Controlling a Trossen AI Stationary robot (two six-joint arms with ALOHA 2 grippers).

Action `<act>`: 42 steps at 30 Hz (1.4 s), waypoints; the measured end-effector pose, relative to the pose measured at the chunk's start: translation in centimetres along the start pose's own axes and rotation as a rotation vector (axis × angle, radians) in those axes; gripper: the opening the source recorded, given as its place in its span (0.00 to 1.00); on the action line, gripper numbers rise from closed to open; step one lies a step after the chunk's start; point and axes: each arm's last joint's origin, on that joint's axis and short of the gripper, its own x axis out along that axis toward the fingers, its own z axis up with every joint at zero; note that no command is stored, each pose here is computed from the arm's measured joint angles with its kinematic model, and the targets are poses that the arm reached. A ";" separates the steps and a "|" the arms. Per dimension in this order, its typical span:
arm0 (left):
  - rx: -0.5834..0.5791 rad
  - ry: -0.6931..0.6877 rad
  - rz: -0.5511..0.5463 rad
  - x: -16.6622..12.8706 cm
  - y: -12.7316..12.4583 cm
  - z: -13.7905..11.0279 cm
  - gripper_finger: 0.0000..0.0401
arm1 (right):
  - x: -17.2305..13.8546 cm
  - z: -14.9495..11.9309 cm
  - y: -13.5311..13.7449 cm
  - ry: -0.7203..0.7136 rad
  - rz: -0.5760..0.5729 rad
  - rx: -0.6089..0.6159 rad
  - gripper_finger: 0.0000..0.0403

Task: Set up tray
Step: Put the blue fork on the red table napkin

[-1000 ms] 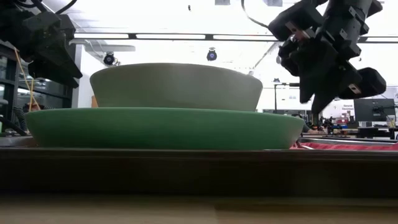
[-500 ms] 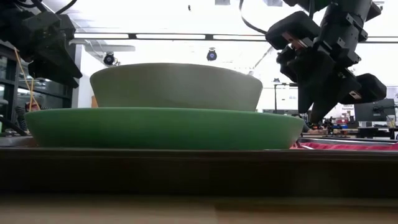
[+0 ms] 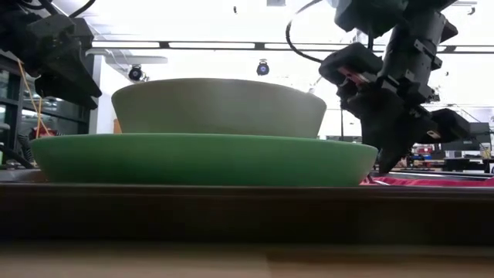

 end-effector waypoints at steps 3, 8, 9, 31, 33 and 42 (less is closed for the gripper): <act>0.000 0.001 -0.001 0.0 0.0 0.0 0.70 | 0.0 0.2 0.0 -0.004 0.004 0.003 0.21; 0.000 0.001 -0.001 0.0 0.0 0.0 0.70 | 0.2 0.6 -0.1 -0.008 -0.003 0.008 0.21; 0.000 0.001 -0.001 0.0 0.0 0.0 0.71 | 0.2 0.6 -0.1 -0.004 -0.006 0.008 0.21; 0.000 0.002 -0.001 0.0 0.0 0.0 0.70 | 0.8 1.3 -0.3 0.032 -0.014 -0.005 0.21; 0.000 0.002 0.000 0.0 0.0 0.0 0.70 | 0.8 1.3 -0.3 0.042 -0.012 -0.004 0.21; 0.001 0.002 0.000 0.0 0.0 0.0 0.70 | 0.8 1.3 -0.4 0.049 -0.029 0.015 0.21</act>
